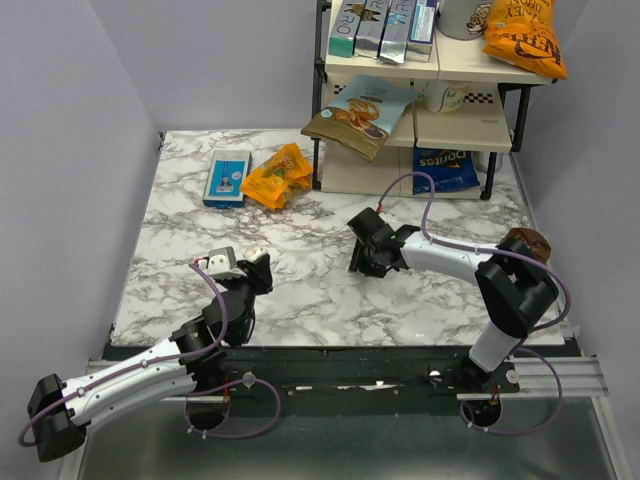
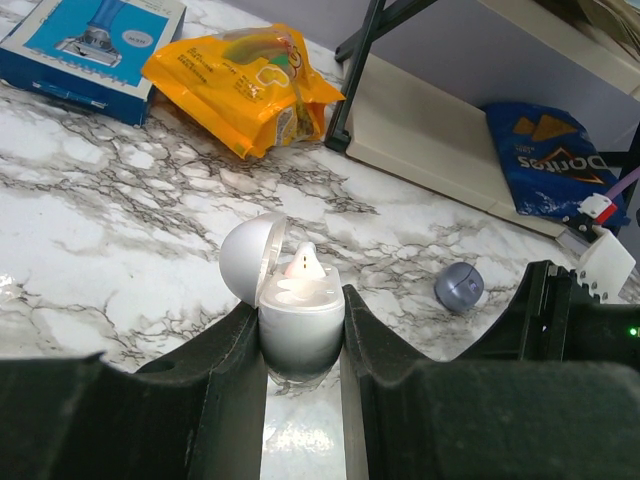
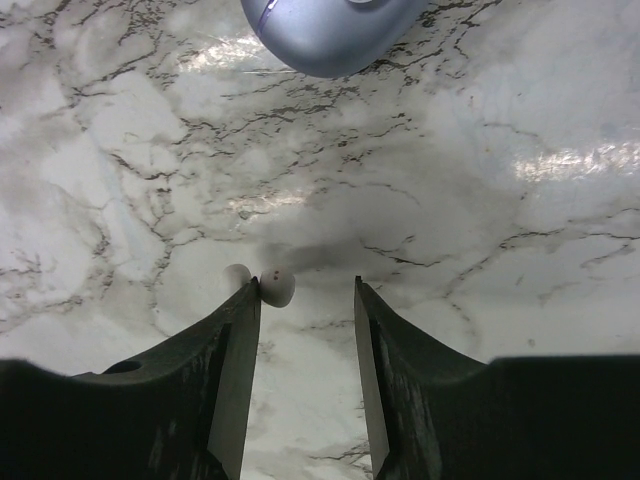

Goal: Insert the wireless bluetooth earbuds into the charging case
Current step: Pick up the earbud from the center of the board.

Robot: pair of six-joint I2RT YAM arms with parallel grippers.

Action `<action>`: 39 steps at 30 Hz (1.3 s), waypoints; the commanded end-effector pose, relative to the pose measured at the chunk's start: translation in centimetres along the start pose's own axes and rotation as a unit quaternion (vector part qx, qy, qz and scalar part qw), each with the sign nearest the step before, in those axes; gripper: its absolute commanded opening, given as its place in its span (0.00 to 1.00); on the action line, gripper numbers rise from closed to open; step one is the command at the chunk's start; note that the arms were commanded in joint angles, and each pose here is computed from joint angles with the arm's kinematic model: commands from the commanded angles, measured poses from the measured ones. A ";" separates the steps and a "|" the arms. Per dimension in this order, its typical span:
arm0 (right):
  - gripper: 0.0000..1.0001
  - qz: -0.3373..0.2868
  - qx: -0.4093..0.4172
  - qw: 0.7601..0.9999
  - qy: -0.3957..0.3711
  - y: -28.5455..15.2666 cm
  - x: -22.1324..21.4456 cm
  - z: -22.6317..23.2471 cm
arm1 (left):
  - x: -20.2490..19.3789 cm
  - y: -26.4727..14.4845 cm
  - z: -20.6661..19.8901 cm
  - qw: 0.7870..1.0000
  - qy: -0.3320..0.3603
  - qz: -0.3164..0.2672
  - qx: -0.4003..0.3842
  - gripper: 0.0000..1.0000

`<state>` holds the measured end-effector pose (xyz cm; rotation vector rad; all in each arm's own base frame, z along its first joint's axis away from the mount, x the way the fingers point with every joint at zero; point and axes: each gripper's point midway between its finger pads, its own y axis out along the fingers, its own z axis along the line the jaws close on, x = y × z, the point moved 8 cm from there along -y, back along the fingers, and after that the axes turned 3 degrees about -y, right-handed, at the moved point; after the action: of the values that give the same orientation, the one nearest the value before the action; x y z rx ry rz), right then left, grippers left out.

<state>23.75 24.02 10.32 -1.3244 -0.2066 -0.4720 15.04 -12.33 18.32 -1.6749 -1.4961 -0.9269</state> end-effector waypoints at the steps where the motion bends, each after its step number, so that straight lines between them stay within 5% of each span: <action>1: 0.50 -0.011 0.014 0.999 -0.027 0.1 0.2 -0.9 | 0.0 -0.1 -0.1 1.000 -0.011 -0.002 -0.002 0.00; 7: 0.50 -0.047 0.054 0.997 -0.041 -1.5 1.1 -0.9 | -0.1 -0.2 0.0 1.000 -0.009 -0.001 -0.001 0.00; 10: 0.48 -0.026 0.046 0.998 -0.026 -1.3 1.3 -1.7 | -0.2 -0.2 0.0 1.000 -0.012 -0.001 -0.002 0.00; 12: 0.48 -0.003 0.114 0.994 -0.006 -1.1 0.7 -1.6 | -0.3 -0.1 -0.1 1.000 -0.011 0.001 -0.003 0.00; 15: 0.49 -0.074 0.128 0.989 -0.023 -2.7 0.7 -0.9 | -0.2 -0.1 -0.2 1.000 -0.010 0.002 -0.004 0.00; 18: 0.44 -0.057 0.049 0.997 -0.028 -2.3 1.5 -1.5 | -0.4 -0.1 -0.2 1.000 -0.009 0.003 -0.006 0.00; 21: 0.42 -0.097 0.077 0.992 -0.028 -3.3 1.8 -1.5 | -0.3 0.0 -0.4 1.000 -0.009 0.003 -0.007 0.00; 26: 0.38 -0.113 0.114 0.966 -0.203 -4.7 3.0 0.6 | -0.5 0.1 -0.5 1.000 -0.008 0.003 -0.008 0.00; 30: 0.41 -0.037 0.049 0.937 -0.345 -3.2 1.4 0.4 | -0.6 0.2 -0.7 1.000 -0.002 0.007 -0.009 0.00; 39: 0.43 -0.011 0.052 0.916 -0.397 -1.8 0.2 -0.7 | -1.0 -0.1 -0.1 1.000 -0.008 0.008 -0.005 0.00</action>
<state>23.46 23.92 13.29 -1.3053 -0.8692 -0.0353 15.05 -12.96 17.76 -1.6858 -1.4704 -0.9283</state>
